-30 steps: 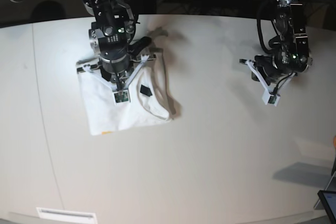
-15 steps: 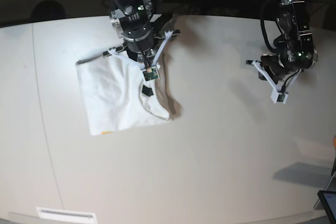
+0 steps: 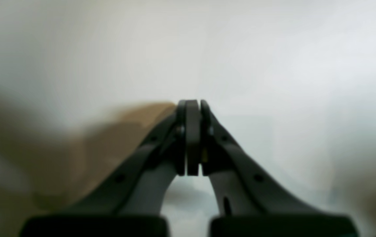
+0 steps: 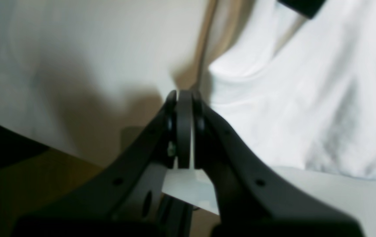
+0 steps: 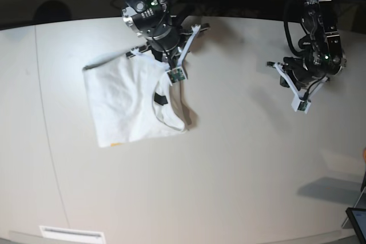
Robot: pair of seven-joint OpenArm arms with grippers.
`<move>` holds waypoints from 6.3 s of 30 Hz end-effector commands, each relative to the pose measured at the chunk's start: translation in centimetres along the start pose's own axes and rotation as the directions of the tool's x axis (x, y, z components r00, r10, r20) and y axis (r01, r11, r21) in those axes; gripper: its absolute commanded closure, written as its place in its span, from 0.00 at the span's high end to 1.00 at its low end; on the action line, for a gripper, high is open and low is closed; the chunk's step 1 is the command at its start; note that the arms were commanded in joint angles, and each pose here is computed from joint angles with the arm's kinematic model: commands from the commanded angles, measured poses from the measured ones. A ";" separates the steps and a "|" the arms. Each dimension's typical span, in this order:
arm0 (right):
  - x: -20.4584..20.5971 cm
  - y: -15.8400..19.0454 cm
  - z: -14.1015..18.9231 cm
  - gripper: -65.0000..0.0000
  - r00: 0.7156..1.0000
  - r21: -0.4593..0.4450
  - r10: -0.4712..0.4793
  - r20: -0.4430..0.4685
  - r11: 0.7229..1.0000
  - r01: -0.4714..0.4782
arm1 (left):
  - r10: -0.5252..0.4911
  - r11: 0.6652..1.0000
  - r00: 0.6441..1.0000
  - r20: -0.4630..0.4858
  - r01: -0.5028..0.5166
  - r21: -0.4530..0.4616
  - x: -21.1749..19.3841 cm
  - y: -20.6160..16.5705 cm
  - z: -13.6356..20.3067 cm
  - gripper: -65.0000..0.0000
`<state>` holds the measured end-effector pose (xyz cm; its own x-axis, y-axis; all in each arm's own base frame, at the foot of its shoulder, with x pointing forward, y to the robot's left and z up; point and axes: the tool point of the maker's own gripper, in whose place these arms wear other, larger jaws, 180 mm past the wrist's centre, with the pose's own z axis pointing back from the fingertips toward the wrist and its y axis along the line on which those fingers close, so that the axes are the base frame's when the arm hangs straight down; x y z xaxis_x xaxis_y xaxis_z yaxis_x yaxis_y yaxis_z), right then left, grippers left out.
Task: Fold the T-shirt properly
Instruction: 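Raise the right gripper away and move the left gripper over the bundle, then grasp the bundle's edge with the left gripper and drag it toward the right gripper, then hold the bundle with the right gripper and slide it along the table, then move the left gripper to the bundle's side and press it square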
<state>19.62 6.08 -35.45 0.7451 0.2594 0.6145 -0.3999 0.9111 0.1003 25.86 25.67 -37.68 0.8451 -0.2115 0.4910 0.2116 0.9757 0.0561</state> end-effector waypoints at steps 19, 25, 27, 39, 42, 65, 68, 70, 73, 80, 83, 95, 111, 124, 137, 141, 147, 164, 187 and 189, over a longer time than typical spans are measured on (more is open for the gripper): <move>2.5 -22.1 4.6 0.00 0.959 -0.622 -0.083 0.270 0.745 0.240 | -0.284 0.756 0.788 0.546 0.534 -0.379 6.4 -22.4 5.4 0.00; -0.7 -25.7 4.5 0.00 0.969 -0.693 -0.137 0.207 0.679 0.244 | -0.240 0.579 0.681 0.692 0.672 -0.461 7.7 -30.4 8.5 0.00; -1.2 -26.2 4.6 0.00 0.974 -0.697 -0.134 0.183 0.681 0.224 | -0.196 0.606 0.700 0.687 0.637 -0.476 8.8 -31.4 8.4 0.00; -3.1 -32.7 9.2 0.00 0.961 -0.799 -0.146 0.236 0.533 0.277 | -0.130 0.657 0.857 0.499 0.452 -0.604 8.8 -33.5 0.9 0.00; -3.4 -33.3 9.7 0.00 0.960 -0.809 -0.151 0.237 0.516 0.281 | -0.121 0.715 0.897 0.426 0.376 -0.589 8.2 -31.9 -1.4 0.00; -3.8 -32.9 10.2 0.00 0.982 -0.794 -0.048 0.185 0.582 0.178 | -0.328 0.853 0.900 0.287 0.413 -0.320 13.1 -21.1 -10.0 0.00; -4.1 -32.5 10.3 0.00 0.983 -0.792 -0.026 0.182 0.588 0.162 | -0.411 0.847 0.873 0.262 0.472 -0.245 14.6 -21.0 -11.3 0.00; -4.2 -32.4 10.2 0.00 0.983 -0.791 -0.024 0.180 0.590 0.159 | -0.450 0.834 0.853 0.266 0.508 -0.216 16.2 -21.6 -11.7 0.00; -4.4 -32.4 10.2 0.00 0.984 -0.791 -0.025 0.177 0.591 0.157 | -0.497 0.792 0.810 0.311 0.570 -0.220 18.1 -23.7 -12.1 0.00; -4.5 -32.4 10.2 0.00 0.984 -0.791 -0.026 0.174 0.591 0.156 | -0.594 0.686 0.715 0.368 0.689 -0.233 20.0 -29.7 -13.5 0.00; -4.4 -32.4 10.1 0.00 0.984 -0.791 -0.027 0.175 0.592 0.156 | -0.588 0.681 0.710 0.387 0.693 -0.238 20.6 -29.5 -13.8 0.00; -2.9 -30.4 8.1 0.00 0.989 -0.725 0.044 0.142 0.685 0.073 | -0.508 0.691 0.656 0.558 0.697 -0.191 25.9 -30.3 -11.4 0.00; 1.6 -25.1 4.9 0.00 0.951 -0.597 0.241 0.196 0.799 -0.080 | -0.253 0.880 0.612 0.749 0.468 -0.085 33.6 -25.7 0.3 0.00; 5.3 -26.8 5.8 0.00 0.912 -0.660 0.363 0.191 0.735 -0.155 | -0.182 0.885 0.637 0.749 0.437 -0.157 21.0 -27.3 2.9 0.00; 7.9 -26.7 4.0 0.00 0.891 -0.617 0.411 0.194 0.757 -0.215 | -0.219 0.976 0.838 0.500 0.189 0.110 11.9 -10.7 2.4 0.00; 7.1 -25.2 1.2 0.00 0.887 -0.543 0.436 0.151 0.787 -0.294 | -0.243 0.967 0.880 0.409 0.190 0.167 8.3 -7.3 2.1 0.00; 7.3 -26.1 -1.6 0.00 0.901 -0.513 0.418 0.117 0.802 -0.306 | -0.211 0.964 0.921 0.329 0.142 0.223 4.4 -3.9 2.4 0.00; 1.3 -32.8 -3.9 0.00 0.957 -0.518 0.283 -0.060 0.811 -0.272 | -0.201 0.965 0.920 0.335 0.128 0.228 4.6 -3.5 2.5 0.00; -7.1 -31.9 1.2 0.00 0.981 -0.577 0.085 -0.171 0.799 -0.170 | -0.241 0.967 0.893 0.381 0.189 0.169 6.8 -6.7 1.9 0.00; -6.7 -31.7 1.2 0.00 0.983 -0.579 0.086 -0.161 0.799 -0.164 | -0.264 0.964 0.875 0.405 0.238 0.115 7.7 -9.6 1.5 0.00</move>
<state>27.07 -25.41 -41.35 0.7715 0.3874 0.5047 -0.1085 0.8618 -0.4955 28.88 15.05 -34.39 0.5260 -0.4276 0.7352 0.3563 0.8957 0.2660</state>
